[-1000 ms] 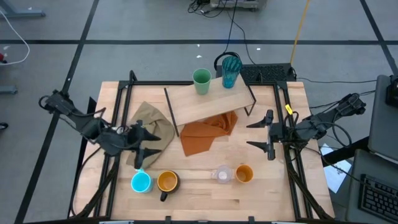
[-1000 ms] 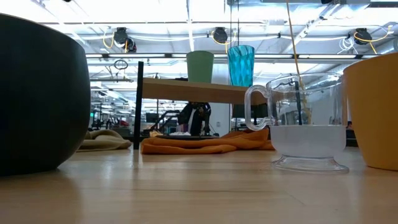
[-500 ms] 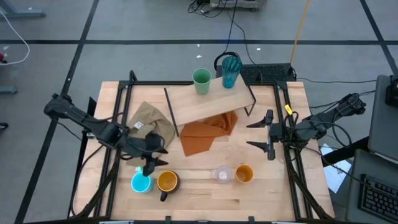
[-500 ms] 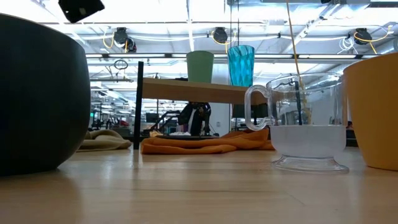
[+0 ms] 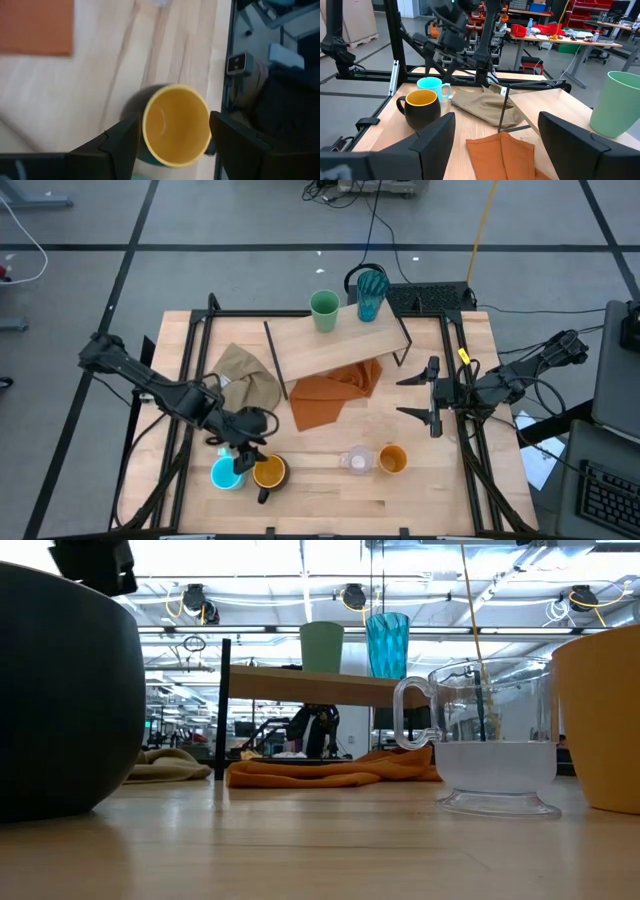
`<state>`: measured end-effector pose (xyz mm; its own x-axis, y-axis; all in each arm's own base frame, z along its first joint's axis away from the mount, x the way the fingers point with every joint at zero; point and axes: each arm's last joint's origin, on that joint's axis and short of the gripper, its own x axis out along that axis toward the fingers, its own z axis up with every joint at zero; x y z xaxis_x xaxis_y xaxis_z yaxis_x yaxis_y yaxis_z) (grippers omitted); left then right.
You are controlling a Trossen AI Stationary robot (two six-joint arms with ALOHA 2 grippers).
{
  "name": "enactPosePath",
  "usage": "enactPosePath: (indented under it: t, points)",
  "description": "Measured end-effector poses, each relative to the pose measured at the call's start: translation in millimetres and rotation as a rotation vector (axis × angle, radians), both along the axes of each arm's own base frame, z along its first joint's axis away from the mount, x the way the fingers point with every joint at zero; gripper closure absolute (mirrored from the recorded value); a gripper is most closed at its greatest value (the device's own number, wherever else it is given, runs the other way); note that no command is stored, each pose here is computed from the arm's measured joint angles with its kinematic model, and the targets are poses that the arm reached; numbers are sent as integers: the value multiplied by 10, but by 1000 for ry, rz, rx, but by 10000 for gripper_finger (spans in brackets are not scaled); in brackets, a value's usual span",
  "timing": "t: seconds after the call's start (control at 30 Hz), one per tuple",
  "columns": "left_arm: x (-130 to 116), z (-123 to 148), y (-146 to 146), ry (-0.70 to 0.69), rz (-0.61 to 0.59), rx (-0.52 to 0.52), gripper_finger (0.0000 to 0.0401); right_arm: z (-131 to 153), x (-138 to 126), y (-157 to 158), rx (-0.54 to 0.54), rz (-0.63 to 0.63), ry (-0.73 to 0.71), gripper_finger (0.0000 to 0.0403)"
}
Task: Stack small to large cups/mugs on shelf
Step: Put the black mug on the shelf
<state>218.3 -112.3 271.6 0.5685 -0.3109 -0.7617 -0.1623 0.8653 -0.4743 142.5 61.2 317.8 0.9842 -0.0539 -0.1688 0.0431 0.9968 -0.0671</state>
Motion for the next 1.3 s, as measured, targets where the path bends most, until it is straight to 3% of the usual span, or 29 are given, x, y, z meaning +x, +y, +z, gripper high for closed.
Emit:
enactPosePath:
  t: [0.47, 0.67, 0.8, 1.0, 1.3]
  points:
    - [4, -171, -91, 155, 40, -24, 162, 0, 0, 0, -10, 2, 1, 129]
    - [5, -76, -106, 147, 59, -15, 162, 0, 0, 0, -32, 6, 2, 129]
    - [74, -22, -145, 176, 69, 31, 162, -10, -2, -1, -47, 7, 12, 129]
    - [250, -115, -254, 393, 50, 160, 162, -19, -4, -2, -53, 8, 20, 129]
    - [422, -42, -337, 367, 16, 209, 162, -18, -5, -3, -58, 9, 20, 129]
